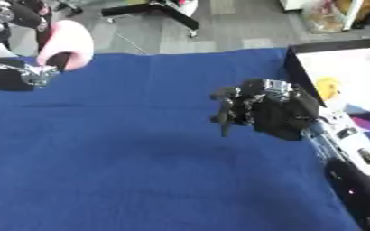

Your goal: Pick up the objects with one hand, pass them to the other hand, and then place them into the box on the other side of the table.

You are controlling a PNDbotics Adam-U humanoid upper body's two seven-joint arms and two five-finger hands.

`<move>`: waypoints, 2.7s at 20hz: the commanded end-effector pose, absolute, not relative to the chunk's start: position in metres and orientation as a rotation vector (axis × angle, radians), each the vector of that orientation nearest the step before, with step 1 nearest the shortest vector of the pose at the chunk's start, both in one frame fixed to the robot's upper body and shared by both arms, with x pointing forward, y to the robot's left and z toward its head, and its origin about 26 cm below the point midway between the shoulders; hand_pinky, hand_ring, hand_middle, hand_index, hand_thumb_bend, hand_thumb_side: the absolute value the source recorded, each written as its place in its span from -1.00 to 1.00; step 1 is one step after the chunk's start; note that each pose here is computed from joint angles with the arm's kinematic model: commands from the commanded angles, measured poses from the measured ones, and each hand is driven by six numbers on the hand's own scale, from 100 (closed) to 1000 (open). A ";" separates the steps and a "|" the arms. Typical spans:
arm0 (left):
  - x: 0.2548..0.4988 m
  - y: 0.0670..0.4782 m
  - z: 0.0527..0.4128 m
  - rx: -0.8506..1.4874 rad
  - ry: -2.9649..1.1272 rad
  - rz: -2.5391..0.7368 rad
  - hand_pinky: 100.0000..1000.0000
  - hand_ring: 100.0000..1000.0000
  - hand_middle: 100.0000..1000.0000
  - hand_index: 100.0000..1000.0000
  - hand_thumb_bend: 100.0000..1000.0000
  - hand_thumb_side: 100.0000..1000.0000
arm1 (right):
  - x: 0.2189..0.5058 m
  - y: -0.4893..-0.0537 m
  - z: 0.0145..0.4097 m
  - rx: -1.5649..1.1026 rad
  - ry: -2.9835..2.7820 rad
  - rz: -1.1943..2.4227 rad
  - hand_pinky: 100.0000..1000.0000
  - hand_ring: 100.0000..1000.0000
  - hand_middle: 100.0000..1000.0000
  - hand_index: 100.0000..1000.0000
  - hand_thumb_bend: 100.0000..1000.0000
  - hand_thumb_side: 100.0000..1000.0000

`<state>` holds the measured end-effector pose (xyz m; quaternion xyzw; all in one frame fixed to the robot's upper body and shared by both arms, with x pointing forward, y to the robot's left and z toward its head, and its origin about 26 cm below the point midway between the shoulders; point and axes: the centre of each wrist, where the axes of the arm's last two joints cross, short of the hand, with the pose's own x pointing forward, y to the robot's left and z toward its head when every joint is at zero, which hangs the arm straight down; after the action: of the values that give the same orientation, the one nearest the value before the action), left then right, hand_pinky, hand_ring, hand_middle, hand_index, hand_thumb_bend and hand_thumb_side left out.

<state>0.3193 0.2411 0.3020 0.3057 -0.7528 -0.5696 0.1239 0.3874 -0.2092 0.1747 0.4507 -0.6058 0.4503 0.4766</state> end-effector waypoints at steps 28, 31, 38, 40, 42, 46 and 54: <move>0.297 0.177 0.302 0.558 -2.223 -2.113 0.31 -0.21 -0.43 -0.21 -1.00 -0.85 | 0.375 -0.090 0.176 1.460 -0.661 1.173 1.00 0.20 0.17 0.92 -0.49 1.00; 0.298 0.176 0.299 0.546 -2.222 -2.150 0.31 -0.20 -0.43 -0.20 -1.00 -0.85 | 0.371 -0.088 0.180 1.506 -0.593 1.164 1.00 0.21 0.19 0.93 -0.42 1.00; 0.303 0.177 0.292 0.553 -2.204 -2.219 0.33 -0.20 -0.42 -0.19 -1.00 -0.90 | 0.365 -0.089 0.186 1.554 -0.525 1.162 1.00 0.21 0.19 0.93 -0.41 1.00; 0.304 0.178 0.291 0.573 -2.207 -2.224 0.34 -0.19 -0.40 -0.19 -1.00 -0.89 | 0.363 -0.089 0.188 1.560 -0.519 1.169 1.00 0.21 0.19 0.92 -0.44 1.00; 0.306 0.179 0.291 0.606 -2.218 -2.224 0.34 -0.19 -0.40 -0.19 -1.00 -0.91 | 0.361 -0.088 0.190 1.568 -0.513 1.181 1.00 0.20 0.18 0.92 -0.47 1.00; 0.310 0.180 0.288 0.670 -2.235 -2.217 0.35 -0.19 -0.40 -0.18 -1.00 -0.92 | 0.355 -0.086 0.196 1.588 -0.500 1.204 1.00 0.18 0.17 0.91 -0.57 1.00; 0.319 0.182 0.280 0.714 -2.241 -2.205 0.34 -0.19 -0.40 -0.18 -1.00 -0.93 | 0.345 -0.082 0.207 1.620 -0.514 1.261 1.00 0.06 0.02 0.72 -1.00 1.00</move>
<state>0.3163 0.1771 0.2771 0.2057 -0.7016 -0.6810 -0.0411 0.3533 -0.0867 0.1884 0.6145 -0.3674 0.4498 0.5339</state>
